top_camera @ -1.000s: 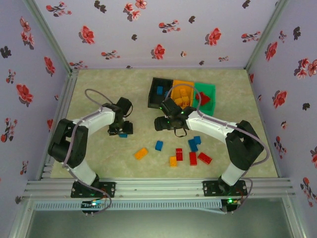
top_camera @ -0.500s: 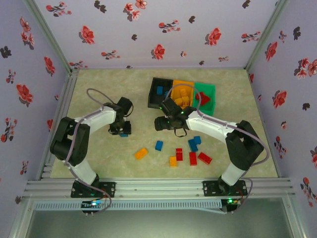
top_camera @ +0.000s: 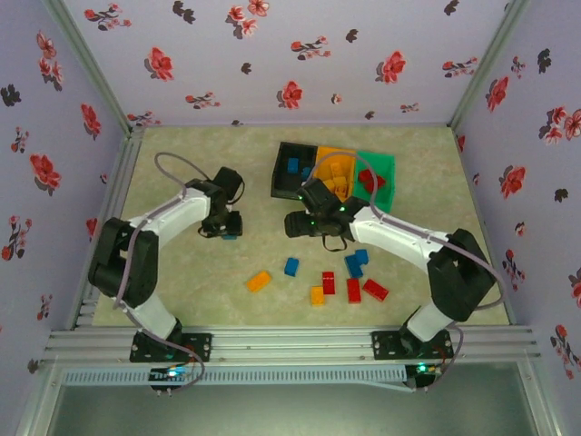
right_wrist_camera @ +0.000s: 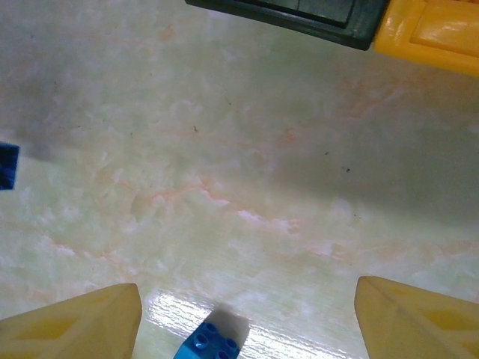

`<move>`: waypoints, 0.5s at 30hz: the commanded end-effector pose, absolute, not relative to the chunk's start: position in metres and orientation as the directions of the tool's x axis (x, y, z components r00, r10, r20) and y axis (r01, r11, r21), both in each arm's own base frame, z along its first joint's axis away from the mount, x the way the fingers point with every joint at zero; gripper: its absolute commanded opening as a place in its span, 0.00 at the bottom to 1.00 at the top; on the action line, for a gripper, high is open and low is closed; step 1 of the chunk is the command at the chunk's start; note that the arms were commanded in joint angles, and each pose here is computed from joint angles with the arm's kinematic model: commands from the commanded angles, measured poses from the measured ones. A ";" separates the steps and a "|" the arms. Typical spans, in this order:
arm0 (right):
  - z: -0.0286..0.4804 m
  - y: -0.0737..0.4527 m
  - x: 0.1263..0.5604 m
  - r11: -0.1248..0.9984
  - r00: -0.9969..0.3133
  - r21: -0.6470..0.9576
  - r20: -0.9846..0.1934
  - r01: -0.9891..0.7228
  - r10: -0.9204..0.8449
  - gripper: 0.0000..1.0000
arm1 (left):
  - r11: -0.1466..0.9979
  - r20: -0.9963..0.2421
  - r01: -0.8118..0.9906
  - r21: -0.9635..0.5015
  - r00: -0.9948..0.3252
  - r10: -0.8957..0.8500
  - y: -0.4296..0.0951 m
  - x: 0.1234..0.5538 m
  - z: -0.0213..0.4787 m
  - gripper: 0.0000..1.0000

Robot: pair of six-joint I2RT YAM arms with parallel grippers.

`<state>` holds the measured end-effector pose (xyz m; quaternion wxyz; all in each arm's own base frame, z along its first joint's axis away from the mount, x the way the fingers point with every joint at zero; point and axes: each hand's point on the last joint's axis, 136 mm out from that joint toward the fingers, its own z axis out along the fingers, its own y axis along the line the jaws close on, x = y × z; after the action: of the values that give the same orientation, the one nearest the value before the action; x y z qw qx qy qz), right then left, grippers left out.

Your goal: Sort the legos into containers by color

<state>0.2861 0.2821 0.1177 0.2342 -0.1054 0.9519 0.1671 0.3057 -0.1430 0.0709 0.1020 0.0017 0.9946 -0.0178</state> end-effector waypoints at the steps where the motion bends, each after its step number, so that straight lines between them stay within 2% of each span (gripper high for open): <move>1: 0.129 0.269 0.281 0.934 -0.853 0.253 -0.514 -0.252 -0.091 0.76 | 0.998 -0.270 0.044 -0.054 -0.962 0.027 -0.151 0.317 0.107 0.33; 15: 0.136 0.208 0.261 0.961 -0.827 0.224 -0.561 -0.163 -0.010 0.78 | 0.985 -0.384 0.150 -0.088 -0.917 0.105 -0.201 0.370 0.171 0.33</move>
<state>0.2633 0.2270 0.1371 0.2852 -0.0697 0.9441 0.1503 0.3697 -0.1962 0.1753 0.2128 0.0404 0.9735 -0.0738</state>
